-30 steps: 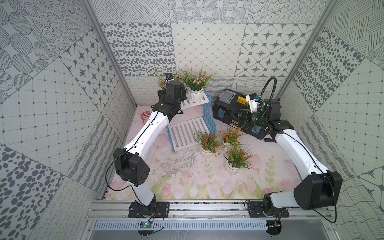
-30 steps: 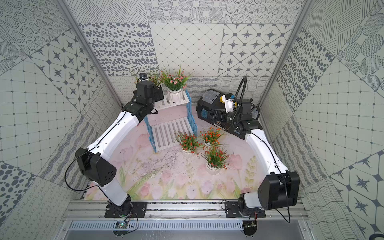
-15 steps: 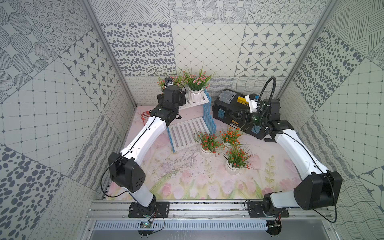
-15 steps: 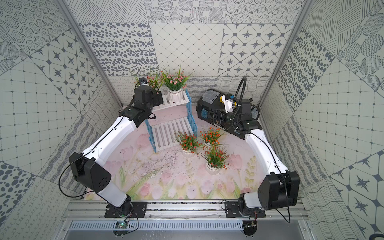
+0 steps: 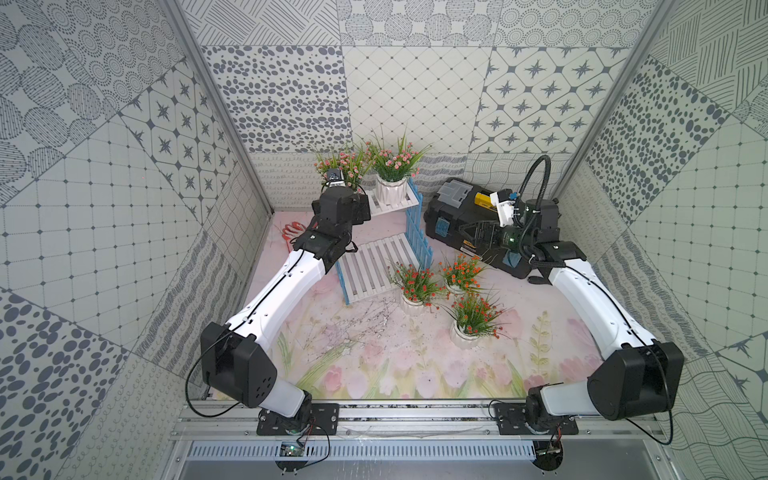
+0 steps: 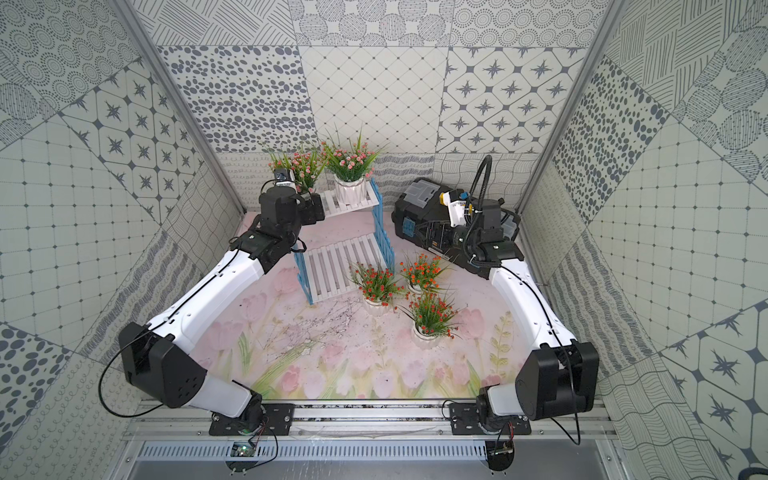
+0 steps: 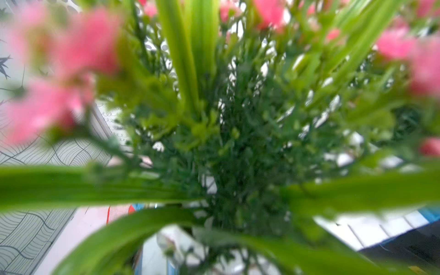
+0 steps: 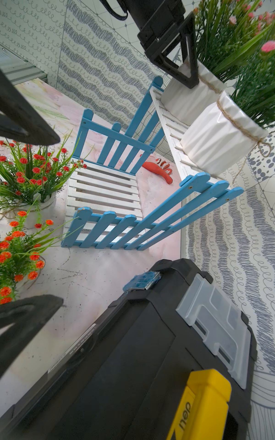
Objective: Place the baby's breath potted plants on the rack by color
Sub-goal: Place the baby's breath potted plant on the rack.
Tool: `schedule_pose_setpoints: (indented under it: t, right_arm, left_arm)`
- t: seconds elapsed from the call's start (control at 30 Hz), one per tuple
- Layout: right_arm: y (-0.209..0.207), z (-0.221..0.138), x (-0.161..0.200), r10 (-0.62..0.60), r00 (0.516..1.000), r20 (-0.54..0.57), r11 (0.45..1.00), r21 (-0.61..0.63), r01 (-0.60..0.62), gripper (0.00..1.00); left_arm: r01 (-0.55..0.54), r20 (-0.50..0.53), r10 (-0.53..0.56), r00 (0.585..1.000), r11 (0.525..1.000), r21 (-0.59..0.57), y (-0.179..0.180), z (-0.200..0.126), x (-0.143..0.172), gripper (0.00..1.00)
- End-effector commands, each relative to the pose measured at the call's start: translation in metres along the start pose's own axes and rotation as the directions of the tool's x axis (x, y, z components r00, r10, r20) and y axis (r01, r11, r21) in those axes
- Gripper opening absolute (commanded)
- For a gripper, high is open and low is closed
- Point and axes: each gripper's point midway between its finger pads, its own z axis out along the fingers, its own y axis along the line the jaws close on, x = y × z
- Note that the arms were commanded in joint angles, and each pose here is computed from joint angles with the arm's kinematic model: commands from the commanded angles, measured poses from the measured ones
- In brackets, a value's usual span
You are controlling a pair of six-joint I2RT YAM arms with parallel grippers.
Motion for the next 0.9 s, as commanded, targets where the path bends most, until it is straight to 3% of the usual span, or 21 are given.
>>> schedule_pose_setpoints:
  t: [0.0, 0.2, 0.3, 0.4, 0.53, 0.67, 0.77, 0.87]
  right_arm:
    - [0.003, -0.001, -0.005, -0.035, 0.999, 0.027, 0.999, -0.004, 0.035, 0.98]
    - [0.002, -0.001, -0.004, -0.029, 0.999, 0.024, 1.000, 0.000, 0.029, 0.98]
    - [0.001, -0.001, -0.003, -0.027, 0.999, 0.024, 1.000, 0.003, 0.027, 0.98]
    - [0.002, -0.001, -0.003, -0.022, 0.999, 0.024, 1.000, -0.002, 0.022, 0.98]
    - [0.001, -0.001, -0.003, -0.010, 1.000, 0.024, 1.000, 0.001, 0.010, 0.98]
    - [0.003, -0.003, -0.004, -0.010, 1.000, 0.030, 1.000, 0.001, 0.010, 0.98]
    - [0.005, -0.005, -0.005, -0.010, 0.999, 0.034, 1.000, -0.003, 0.010, 0.98]
    - [0.005, -0.005, -0.006, -0.007, 0.999, 0.044, 1.000, -0.007, 0.007, 0.98]
  left_arm:
    - [-0.013, 0.084, 0.006, 0.996, 0.995, 0.095, -0.007, -0.019, -0.015, 0.98]
    - [-0.078, 0.060, 0.067, 0.996, 0.973, 0.216, -0.011, -0.054, -0.003, 0.98]
    - [-0.125, 0.027, 0.124, 0.992, 0.926, 0.355, -0.025, -0.079, 0.013, 0.98]
    - [-0.156, 0.002, 0.180, 0.984, 0.844, 0.514, -0.042, -0.108, 0.030, 0.98]
    - [-0.126, -0.069, 0.254, 0.965, 0.675, 0.727, -0.067, -0.154, 0.059, 0.96]
    - [-0.063, -0.143, 0.323, 0.935, 0.551, 0.832, -0.083, -0.189, 0.100, 0.96]
    - [-0.006, -0.219, 0.322, 0.921, 0.575, 0.818, -0.086, -0.189, 0.131, 0.96]
    - [0.083, -0.292, 0.248, 0.924, 0.614, 0.785, -0.092, -0.182, 0.158, 0.96]
